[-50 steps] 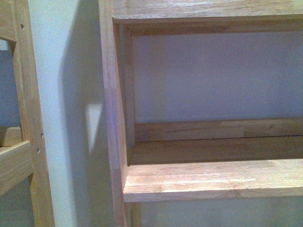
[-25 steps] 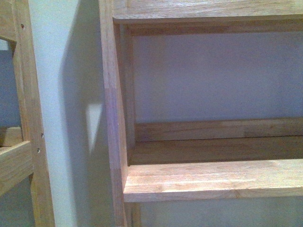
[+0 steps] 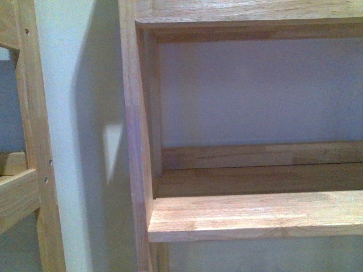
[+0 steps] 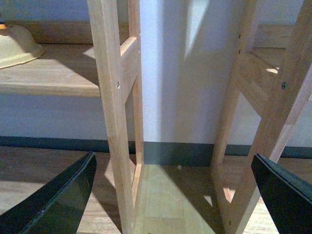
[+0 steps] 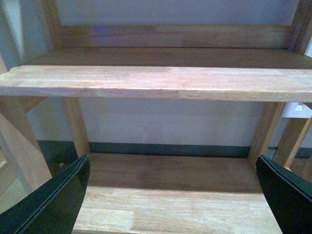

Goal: Put away toys

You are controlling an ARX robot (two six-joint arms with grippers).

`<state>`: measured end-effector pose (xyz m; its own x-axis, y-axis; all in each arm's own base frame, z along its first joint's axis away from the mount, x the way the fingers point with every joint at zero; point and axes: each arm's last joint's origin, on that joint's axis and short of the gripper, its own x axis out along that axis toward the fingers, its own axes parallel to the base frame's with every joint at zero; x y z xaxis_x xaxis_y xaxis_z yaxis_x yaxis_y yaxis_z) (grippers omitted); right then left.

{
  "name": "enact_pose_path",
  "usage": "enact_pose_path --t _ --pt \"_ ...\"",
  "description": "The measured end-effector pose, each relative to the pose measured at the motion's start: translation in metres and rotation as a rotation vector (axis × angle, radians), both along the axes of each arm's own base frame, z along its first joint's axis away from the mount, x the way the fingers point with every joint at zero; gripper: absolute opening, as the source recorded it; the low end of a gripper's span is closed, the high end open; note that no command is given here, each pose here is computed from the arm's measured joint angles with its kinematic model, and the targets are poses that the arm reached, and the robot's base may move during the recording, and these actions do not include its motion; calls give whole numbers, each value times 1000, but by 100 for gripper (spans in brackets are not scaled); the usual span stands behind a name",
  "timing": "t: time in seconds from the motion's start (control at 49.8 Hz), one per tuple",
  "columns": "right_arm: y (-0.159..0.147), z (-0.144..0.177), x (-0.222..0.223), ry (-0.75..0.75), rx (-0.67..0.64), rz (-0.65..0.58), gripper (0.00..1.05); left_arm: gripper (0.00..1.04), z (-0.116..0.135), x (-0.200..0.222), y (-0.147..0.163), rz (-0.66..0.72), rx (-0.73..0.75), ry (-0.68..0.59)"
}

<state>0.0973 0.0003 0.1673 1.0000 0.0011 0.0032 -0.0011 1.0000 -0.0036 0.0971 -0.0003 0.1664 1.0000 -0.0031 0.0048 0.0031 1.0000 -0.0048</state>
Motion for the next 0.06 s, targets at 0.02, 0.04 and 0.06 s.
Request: enact_pose_path --t 0.02,0.04,0.06 --pt "0 0 0 0 0 0 104 99 0 0 0 0 0 0" --pt "0 0 0 0 0 0 104 99 0 0 0 0 0 0" --pt "0 0 0 0 0 0 104 99 0 0 0 0 0 0"
